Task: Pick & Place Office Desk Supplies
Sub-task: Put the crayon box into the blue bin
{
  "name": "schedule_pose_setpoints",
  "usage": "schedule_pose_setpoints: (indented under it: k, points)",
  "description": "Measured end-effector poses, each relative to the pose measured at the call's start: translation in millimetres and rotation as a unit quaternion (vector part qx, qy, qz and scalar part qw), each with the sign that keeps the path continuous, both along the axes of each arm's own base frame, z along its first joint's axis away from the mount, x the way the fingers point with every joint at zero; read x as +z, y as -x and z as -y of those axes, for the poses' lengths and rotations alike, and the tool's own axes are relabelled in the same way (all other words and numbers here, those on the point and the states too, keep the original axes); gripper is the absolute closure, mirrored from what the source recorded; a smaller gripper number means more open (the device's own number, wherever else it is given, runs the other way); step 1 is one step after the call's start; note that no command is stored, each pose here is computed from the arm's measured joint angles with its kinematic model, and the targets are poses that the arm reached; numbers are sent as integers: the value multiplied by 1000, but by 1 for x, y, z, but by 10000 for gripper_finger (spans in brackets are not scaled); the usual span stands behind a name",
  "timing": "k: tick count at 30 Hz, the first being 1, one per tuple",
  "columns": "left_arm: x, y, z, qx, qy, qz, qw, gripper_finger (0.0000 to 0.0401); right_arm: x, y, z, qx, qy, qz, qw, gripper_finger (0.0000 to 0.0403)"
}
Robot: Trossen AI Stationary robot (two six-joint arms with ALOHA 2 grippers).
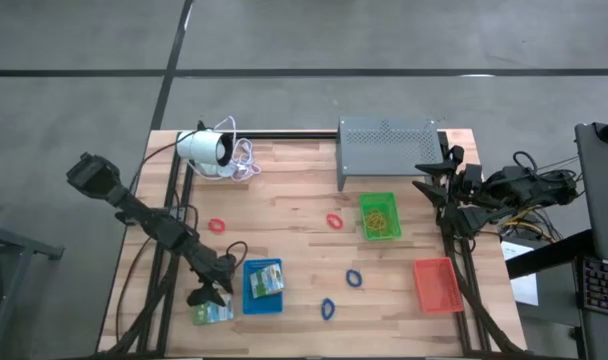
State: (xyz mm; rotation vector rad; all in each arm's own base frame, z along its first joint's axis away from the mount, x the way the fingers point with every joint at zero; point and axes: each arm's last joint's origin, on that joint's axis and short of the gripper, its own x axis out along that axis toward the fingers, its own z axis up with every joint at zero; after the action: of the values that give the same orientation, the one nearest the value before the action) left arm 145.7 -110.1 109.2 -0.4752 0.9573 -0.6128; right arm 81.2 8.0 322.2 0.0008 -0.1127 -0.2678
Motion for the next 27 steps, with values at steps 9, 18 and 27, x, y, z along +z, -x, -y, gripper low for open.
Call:
schedule_pose_setpoints:
  k: [9, 18, 27]
  points:
    - [-7, -7, 6, -12, 13, 3, 1000, 179, 0, 0, 0, 0, 0, 0, 1000, 204]
    - [-13, -13, 11, -23, 10, -10, 1000, 201, 0, 0, 0, 0, 0, 0, 1000, 204]
    - [-13, -13, 11, -27, 8, -7, 1000, 262, 0, 0, 0, 0, 0, 0, 1000, 204]
